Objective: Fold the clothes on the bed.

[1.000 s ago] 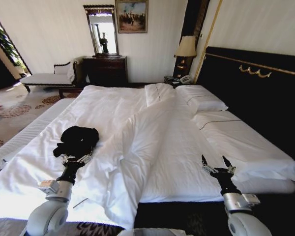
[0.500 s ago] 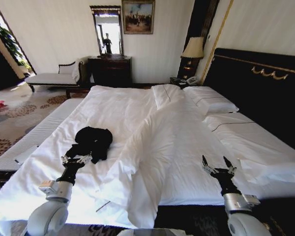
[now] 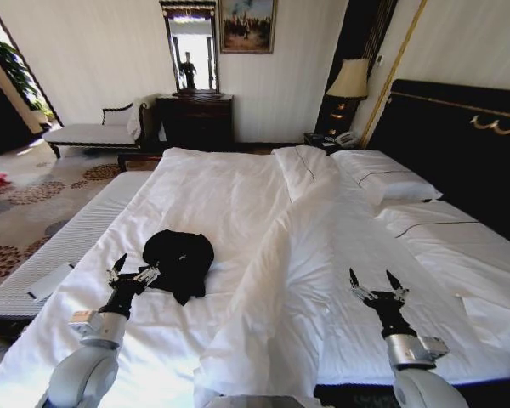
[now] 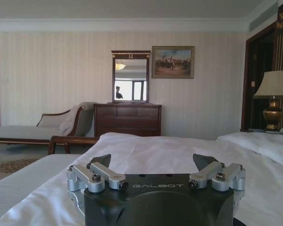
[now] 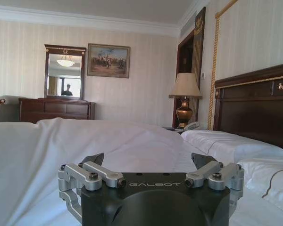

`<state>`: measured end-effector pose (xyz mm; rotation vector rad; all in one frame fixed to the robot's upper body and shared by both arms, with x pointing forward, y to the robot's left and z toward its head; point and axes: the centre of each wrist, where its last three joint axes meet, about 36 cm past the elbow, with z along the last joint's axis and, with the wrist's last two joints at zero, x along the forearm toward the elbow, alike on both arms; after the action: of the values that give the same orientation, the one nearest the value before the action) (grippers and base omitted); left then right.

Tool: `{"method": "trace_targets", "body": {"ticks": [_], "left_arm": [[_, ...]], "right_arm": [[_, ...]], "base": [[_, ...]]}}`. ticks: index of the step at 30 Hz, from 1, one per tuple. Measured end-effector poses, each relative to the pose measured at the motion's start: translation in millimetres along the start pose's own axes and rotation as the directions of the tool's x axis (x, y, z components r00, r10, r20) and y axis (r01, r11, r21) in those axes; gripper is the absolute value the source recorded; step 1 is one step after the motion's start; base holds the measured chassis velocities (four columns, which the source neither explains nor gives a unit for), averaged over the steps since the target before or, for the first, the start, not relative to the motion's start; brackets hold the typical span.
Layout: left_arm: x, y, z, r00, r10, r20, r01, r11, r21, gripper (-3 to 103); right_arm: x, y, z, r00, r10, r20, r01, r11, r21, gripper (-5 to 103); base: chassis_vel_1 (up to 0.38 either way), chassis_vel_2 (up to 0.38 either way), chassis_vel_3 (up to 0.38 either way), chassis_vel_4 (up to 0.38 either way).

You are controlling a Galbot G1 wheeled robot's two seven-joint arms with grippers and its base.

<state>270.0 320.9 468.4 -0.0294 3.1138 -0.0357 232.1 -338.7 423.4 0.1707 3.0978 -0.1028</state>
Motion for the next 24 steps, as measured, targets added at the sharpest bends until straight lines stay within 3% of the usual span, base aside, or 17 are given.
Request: {"method": "trace_targets", "body": {"ticks": [15, 24], "left_arm": [[0.6, -0.9, -0.7, 1.000, -0.001, -0.001, 0.001, 1.000, 0.004, 100], [1.3, -1.1, -0.7, 1.000, -0.003, -0.002, 0.003, 1.000, 0.007, 100]], "right_arm": [[1.5, 1.3, -1.8, 1.000, -0.002, 0.002, 0.002, 1.000, -0.001, 100], [3.1, 3.4, -0.6, 1.000, 0.002, 0.000, -0.002, 1.000, -0.007, 100]], "base": [[0.263, 0.259, -0.256, -0.243], [0.068, 0.136, -0.057, -0.145]]}}
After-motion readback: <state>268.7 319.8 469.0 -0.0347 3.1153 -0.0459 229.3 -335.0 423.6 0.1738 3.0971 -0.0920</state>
